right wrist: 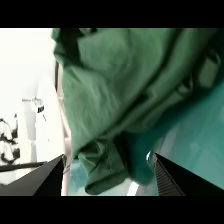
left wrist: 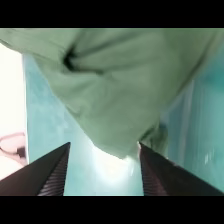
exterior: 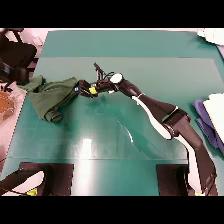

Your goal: Fold the shirts.

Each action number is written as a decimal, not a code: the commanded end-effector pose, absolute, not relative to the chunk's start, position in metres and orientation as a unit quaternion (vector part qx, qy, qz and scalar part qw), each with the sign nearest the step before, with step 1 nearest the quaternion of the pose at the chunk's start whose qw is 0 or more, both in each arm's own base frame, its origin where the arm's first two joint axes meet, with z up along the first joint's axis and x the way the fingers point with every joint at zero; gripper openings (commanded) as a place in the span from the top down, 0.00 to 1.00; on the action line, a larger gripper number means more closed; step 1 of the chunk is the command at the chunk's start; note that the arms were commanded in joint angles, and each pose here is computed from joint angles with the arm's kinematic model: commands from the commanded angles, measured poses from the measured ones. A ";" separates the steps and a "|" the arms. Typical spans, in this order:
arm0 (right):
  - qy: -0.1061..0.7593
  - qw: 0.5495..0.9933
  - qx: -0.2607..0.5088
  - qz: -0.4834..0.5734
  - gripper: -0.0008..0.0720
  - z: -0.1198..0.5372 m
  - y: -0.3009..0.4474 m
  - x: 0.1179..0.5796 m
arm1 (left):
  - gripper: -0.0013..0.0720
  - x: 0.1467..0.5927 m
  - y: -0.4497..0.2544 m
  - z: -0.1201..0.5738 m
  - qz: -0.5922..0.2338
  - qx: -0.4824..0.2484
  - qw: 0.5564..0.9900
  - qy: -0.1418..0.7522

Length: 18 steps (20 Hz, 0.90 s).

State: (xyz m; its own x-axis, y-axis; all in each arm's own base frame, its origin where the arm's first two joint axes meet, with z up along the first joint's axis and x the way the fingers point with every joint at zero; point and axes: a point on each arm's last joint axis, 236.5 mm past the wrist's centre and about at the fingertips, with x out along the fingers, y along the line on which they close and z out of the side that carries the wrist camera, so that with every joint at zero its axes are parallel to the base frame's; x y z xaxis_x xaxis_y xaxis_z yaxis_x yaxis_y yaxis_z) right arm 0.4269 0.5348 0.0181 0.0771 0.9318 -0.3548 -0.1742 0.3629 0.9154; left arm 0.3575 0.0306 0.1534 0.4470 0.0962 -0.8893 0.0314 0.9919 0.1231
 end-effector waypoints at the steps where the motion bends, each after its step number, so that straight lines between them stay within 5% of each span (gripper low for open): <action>1: 0.472 0.700 0.312 0.435 0.14 0.046 0.510 0.456 | 0.30 0.335 -0.003 0.084 -0.095 0.079 0.792 0.597; 4: 0.457 0.749 0.233 0.420 0.14 0.065 0.452 0.480 | 0.30 0.326 -0.008 0.019 -0.146 0.118 0.763 0.619; 7: 0.445 0.774 0.229 0.388 0.14 0.089 0.397 0.498 | 0.30 0.340 0.003 -0.009 -0.137 0.154 0.777 0.595; 11: 0.437 0.789 0.235 0.363 0.14 0.103 0.350 0.503 | 0.30 0.375 0.002 -0.002 -0.134 0.184 0.816 0.532; 18: 0.465 0.779 0.236 0.349 0.14 0.085 0.333 0.491 | 0.30 0.356 0.013 -0.034 -0.148 0.223 0.761 0.591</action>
